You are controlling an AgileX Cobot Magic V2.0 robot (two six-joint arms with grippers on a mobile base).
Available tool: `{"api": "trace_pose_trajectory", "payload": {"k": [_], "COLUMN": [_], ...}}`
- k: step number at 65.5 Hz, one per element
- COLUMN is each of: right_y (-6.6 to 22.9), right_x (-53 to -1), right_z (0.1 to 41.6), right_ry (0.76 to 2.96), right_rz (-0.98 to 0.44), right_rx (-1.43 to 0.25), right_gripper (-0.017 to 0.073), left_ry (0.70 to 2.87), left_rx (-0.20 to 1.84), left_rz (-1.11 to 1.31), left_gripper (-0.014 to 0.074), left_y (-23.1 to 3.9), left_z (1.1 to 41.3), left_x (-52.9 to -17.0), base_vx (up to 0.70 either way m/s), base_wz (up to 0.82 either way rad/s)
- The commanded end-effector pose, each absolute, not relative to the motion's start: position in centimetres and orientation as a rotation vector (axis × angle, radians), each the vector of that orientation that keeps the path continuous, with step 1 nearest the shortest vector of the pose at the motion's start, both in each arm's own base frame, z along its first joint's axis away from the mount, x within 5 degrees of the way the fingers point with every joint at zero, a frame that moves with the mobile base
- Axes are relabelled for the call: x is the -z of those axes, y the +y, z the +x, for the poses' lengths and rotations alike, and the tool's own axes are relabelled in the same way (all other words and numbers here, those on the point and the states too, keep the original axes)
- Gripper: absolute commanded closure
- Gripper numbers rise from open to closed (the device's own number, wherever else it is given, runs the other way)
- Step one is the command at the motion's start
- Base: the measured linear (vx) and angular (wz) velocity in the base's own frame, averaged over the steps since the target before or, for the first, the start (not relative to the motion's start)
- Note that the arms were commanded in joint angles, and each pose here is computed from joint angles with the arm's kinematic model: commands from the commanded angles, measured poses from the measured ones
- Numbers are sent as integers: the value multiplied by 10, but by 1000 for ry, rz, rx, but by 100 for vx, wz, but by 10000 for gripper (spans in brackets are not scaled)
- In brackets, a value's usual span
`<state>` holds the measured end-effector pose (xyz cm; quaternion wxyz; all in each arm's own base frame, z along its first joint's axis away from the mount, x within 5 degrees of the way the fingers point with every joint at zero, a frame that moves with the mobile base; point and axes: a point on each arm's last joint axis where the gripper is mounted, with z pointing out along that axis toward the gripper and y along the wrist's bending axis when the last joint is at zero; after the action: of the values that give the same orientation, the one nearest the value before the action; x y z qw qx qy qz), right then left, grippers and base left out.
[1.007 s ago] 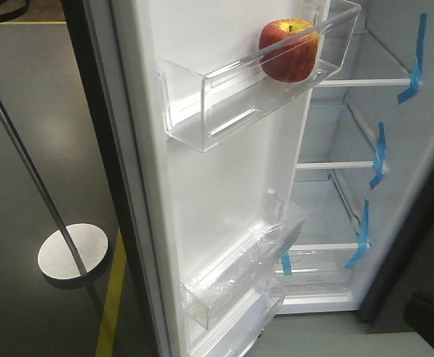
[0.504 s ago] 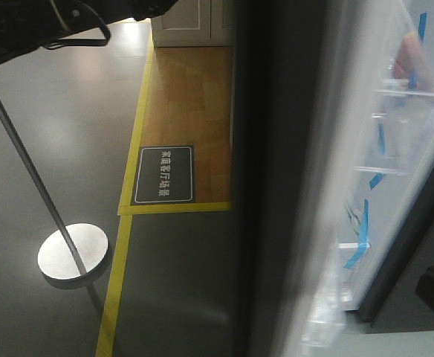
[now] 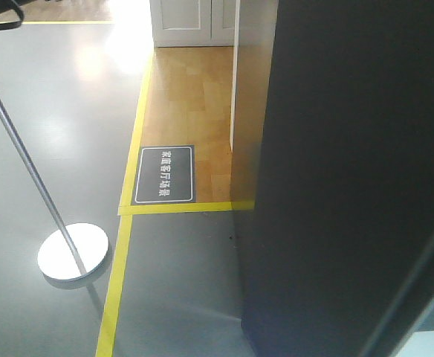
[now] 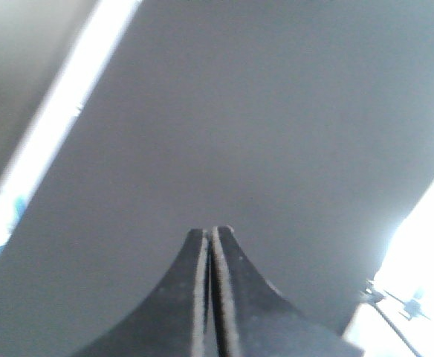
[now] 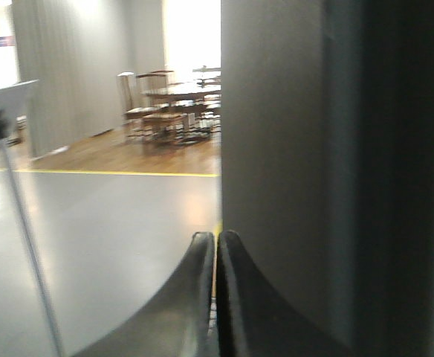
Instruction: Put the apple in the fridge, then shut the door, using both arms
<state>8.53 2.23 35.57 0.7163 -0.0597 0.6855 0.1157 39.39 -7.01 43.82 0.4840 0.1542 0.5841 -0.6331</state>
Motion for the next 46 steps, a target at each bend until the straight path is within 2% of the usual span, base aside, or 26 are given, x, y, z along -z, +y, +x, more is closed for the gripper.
{"api": "trace_pose_trajectory", "payload": {"k": [1, 4, 14, 30, 46], "right_y": [13, 11, 0, -7, -13], "right_x": [-385, -389, -407, -410, -409], "right_z": [111, 127, 185, 266, 310], "right_ry": [1473, 1494, 1504, 1559, 1552], "right_rz": [-90, -104, -5, 66, 150], "right_rx": [-131, -86, 5, 48, 74], "right_gripper": [562, 562, 562, 562, 562], "left_ry": [1301, 1301, 1301, 1313, 1346], "left_rx": [1553, 1553, 1553, 1517, 1430], "left_rz": [388, 387, 387, 330, 225], "left_gripper": [590, 590, 590, 590, 590], "left_y": [-65, -65, -65, -63, -58], "left_z": [373, 374, 374, 379, 388], "left_x": [-473, -473, -473, -473, -471], "base_vx": [0, 0, 0, 0, 0], "base_wz": [0, 0, 0, 0, 0]}}
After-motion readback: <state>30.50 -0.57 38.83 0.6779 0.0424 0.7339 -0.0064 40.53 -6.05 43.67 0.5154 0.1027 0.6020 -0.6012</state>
